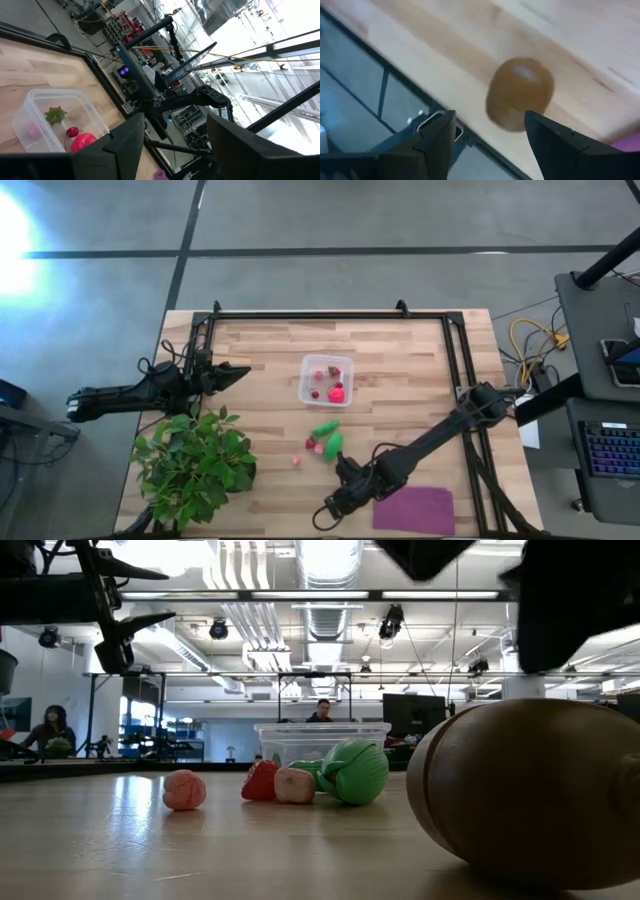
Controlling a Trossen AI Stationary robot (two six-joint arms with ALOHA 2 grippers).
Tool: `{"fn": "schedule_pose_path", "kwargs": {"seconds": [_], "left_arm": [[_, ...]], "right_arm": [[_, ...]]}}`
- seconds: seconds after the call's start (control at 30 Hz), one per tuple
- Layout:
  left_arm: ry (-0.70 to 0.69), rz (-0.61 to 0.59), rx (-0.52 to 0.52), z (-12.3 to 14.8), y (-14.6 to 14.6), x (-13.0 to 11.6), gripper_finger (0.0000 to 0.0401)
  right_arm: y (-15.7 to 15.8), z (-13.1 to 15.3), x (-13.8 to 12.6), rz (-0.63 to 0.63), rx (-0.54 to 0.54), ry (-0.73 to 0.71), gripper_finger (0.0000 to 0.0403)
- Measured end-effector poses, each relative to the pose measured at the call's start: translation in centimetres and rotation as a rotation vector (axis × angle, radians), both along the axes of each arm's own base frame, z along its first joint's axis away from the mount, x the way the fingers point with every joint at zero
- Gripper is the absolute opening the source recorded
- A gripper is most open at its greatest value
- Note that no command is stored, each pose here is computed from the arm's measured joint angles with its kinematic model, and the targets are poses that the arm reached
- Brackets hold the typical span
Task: Pick and placing Produce into tupperware
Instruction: Put the brown kiwi into the transparent bin
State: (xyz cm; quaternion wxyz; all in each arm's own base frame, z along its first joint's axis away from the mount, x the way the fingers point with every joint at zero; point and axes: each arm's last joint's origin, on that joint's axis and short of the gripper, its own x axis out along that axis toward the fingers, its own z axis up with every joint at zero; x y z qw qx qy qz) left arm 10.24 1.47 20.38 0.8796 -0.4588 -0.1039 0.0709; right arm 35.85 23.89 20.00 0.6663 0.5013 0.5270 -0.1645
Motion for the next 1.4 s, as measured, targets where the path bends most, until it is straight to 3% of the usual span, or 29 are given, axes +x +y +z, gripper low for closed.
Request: {"fn": "schedule_pose_path", "kwargs": {"seconds": [0.23, 0.53, 0.9, 1.17, 1.4], "left_arm": [[0.000, 0.000, 0.000, 0.0, 0.0, 0.0, 0.0201], [0.000, 0.000, 0.000, 0.0, 0.0, 0.0, 0.0201], [-0.002, 0.000, 0.000, 0.1, 0.0, 0.0, 0.0201], [-0.002, 0.000, 0.000, 0.1, 0.0, 0.0, 0.0201], [-0.002, 0.000, 0.000, 0.1, 0.0, 0.0, 0.0201]], "right_arm": [[2.0, 1.2, -0.8, 0.110, -0.016, -0.063, 0.0229], [1.5, 0.8, -1.4, 0.024, -0.041, 0.035, 0.0253], [0.2, 0.6, -0.4, -0.157, -0.107, -0.012, 0.0305], [1.5, -1.5, 1.9, -0.137, -0.086, 0.074, 0.0286], [1.8, 0.0, 2.4, -0.083, -0.268, 0.274, 0.0275]]}}
